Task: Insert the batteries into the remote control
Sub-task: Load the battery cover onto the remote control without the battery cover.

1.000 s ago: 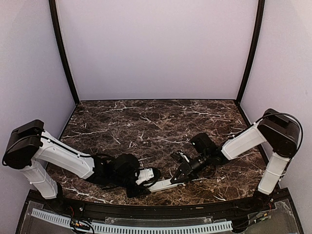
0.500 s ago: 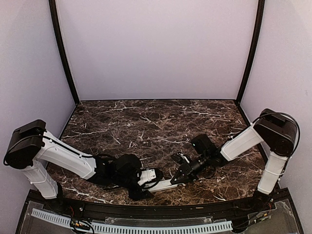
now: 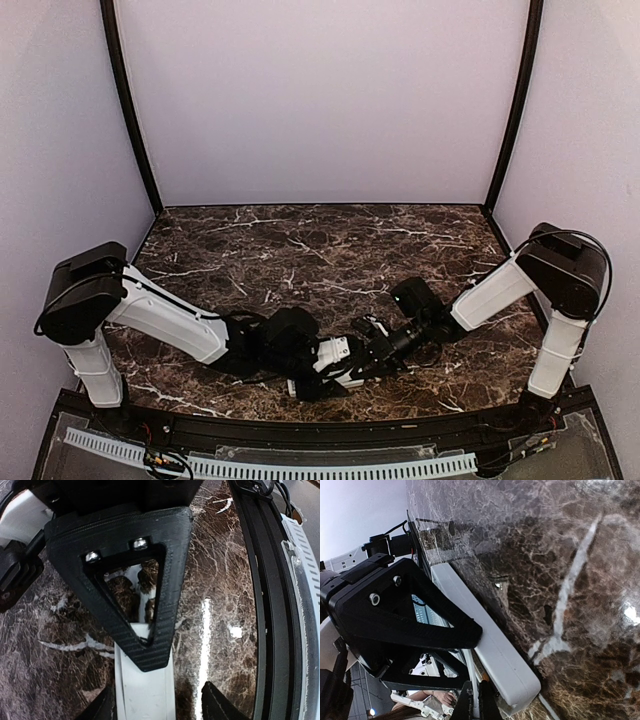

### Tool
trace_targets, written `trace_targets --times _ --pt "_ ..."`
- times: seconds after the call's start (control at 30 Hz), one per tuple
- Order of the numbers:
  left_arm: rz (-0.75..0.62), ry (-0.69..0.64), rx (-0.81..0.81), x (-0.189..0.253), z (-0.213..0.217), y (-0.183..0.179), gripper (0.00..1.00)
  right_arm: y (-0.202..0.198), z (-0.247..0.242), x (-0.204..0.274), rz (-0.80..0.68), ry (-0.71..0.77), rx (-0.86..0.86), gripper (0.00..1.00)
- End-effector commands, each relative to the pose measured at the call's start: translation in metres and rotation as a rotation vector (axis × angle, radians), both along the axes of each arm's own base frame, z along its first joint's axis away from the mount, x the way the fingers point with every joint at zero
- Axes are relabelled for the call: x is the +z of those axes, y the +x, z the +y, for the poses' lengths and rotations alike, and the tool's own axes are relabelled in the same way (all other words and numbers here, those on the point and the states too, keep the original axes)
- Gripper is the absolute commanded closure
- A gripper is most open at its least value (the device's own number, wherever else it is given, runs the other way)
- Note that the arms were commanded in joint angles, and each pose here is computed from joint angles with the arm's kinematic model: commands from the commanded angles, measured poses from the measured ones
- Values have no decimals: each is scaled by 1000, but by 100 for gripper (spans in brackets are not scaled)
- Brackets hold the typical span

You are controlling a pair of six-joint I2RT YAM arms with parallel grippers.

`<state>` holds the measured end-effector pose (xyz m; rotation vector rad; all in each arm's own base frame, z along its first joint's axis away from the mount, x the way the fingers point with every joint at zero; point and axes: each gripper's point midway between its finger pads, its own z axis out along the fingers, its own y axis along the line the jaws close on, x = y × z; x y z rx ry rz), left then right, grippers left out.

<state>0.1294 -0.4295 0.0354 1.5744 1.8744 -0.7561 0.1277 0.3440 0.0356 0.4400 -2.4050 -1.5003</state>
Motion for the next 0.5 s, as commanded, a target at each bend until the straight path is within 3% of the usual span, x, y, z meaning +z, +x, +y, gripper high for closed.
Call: trace_targets --times 0.0,0.47 --pt "-31 -15 -47 4 -10 -1 47 -1 -2 -17 -14 -65 -20 100" --pt "-3 33 -94 -14 -10 -8 82 1 0 -14 -21 -58 -23 100"
